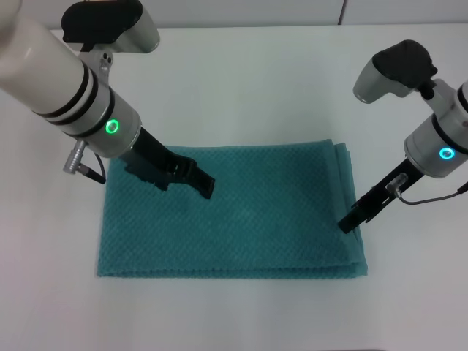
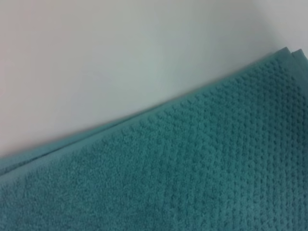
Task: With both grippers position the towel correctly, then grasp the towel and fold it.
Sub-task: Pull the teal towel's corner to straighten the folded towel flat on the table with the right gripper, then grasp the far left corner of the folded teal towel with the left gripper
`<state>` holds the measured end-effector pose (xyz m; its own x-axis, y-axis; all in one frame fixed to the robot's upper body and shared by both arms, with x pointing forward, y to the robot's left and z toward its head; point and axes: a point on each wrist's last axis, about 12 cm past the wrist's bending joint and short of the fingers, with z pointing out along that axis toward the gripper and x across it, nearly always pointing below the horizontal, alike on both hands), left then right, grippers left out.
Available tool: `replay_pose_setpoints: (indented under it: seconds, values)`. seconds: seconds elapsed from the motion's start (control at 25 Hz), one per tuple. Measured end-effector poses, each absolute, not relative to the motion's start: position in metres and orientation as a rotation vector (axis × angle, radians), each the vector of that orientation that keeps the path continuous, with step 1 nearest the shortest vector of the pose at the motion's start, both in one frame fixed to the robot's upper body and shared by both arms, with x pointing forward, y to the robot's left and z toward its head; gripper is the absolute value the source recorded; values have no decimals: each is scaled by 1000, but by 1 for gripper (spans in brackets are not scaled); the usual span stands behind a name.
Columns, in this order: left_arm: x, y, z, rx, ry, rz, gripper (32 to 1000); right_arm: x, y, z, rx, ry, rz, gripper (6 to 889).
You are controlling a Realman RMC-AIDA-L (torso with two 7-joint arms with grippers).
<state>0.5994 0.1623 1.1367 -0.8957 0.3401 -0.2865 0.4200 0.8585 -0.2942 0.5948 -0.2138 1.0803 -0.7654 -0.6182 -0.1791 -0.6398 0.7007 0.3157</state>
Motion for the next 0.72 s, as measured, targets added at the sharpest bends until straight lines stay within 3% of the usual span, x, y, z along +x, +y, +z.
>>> replay_pose_setpoints:
  seconds: [0.12, 0.32, 0.72]
  values:
    - [599, 164, 1136, 575, 2812, -520, 880, 596, -215, 1082, -1030, 2842, 557, 197]
    - [600, 171, 1136, 547, 2817, -518, 880, 597, -226, 1095, -957, 2801, 593, 432]
    - [597, 202, 1141, 432, 2800, -459, 880, 599, -247, 1120, -820, 2664, 683, 747]
